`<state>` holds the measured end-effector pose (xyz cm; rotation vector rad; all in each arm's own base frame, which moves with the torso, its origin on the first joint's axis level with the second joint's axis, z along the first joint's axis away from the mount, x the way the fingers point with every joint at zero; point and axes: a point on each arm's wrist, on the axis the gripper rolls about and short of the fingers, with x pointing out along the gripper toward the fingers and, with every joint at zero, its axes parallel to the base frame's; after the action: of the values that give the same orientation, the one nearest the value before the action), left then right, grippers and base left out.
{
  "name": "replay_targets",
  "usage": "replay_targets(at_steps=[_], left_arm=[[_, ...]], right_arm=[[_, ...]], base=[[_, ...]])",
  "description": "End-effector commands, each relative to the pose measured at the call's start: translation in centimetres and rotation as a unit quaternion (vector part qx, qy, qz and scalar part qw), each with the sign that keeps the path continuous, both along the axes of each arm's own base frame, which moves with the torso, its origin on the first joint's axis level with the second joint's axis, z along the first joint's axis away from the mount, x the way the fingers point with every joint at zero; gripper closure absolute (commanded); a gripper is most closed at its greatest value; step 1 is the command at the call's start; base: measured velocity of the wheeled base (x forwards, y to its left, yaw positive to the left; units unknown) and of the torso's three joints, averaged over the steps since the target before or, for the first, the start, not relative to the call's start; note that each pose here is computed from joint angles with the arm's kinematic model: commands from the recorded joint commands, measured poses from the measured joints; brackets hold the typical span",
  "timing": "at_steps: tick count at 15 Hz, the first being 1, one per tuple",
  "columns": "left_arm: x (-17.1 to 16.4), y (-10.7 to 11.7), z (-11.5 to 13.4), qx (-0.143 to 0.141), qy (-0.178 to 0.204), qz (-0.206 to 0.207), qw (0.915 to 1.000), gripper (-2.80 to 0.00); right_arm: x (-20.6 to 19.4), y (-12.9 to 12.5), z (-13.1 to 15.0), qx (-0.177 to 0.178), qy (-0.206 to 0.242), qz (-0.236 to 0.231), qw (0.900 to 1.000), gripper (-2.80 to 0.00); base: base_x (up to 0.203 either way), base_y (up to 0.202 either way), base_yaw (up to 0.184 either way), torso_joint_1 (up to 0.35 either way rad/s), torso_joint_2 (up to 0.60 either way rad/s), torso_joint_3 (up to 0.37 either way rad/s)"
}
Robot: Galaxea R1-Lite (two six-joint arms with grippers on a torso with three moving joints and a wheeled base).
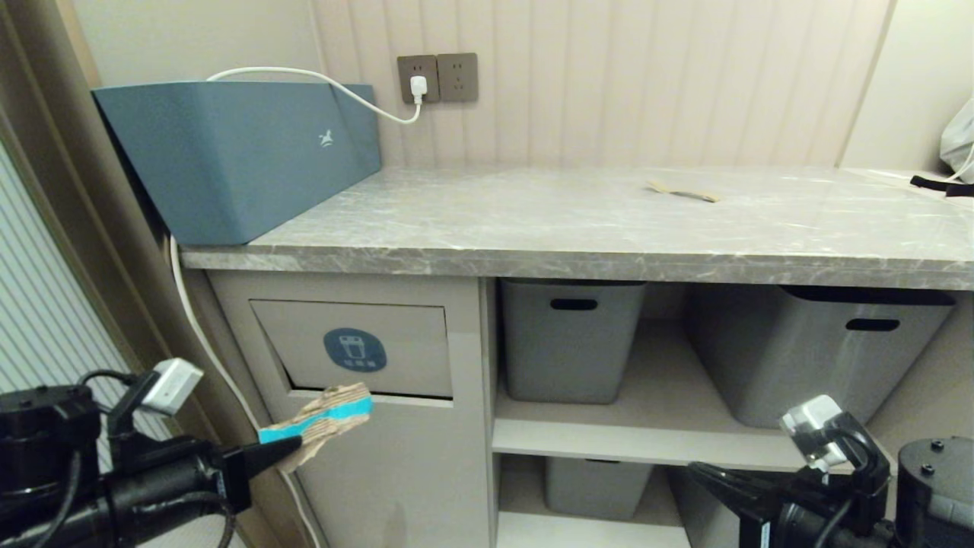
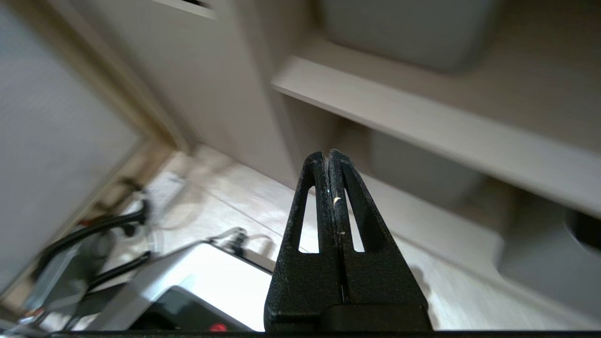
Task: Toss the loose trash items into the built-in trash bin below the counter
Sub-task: Put the garbage in the trash can
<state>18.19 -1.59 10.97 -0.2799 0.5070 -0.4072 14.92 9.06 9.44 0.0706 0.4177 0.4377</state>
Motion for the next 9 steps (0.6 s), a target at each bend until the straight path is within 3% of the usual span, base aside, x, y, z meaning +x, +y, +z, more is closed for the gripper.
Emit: replay_targets(at_steps=[1, 3, 6, 9], left_arm=[[-0.5, 2.2, 0.0, -0.001, -0.011, 0.063, 0.998, 0.0], [-0.4, 4.0, -0.1, 0.001, -0.024, 0.112, 0.9934, 0.0], [0.7, 4.6, -1.4, -0.001, -0.008, 0.123, 0.9923, 0.0], [2.5, 4.8, -2.8, -0.047, 0.009, 0.138, 0.9892, 0.0]], right_arm=[[-0.2, -2.4, -0.1, -0.005, -0.004, -0.084, 0.996, 0.0], [-0.3, -4.9, 1.0, 0.003, -0.039, -0.173, 0.984, 0.0], [-1.3, -7.9, 2.8, -0.003, -0.102, -0.269, 0.958, 0.0], [-3.4, -11.1, 4.6, -0.028, -0.173, -0.38, 0.908, 0.0]], base=[[0.0, 0.0, 0.0, 0.0, 0.0, 0.0], [0.0, 0.0, 0.0, 0.0, 0.0, 0.0], [0.0, 0.0, 0.0, 0.0, 0.0, 0.0], [0.0, 0.0, 0.0, 0.0, 0.0, 0.0]])
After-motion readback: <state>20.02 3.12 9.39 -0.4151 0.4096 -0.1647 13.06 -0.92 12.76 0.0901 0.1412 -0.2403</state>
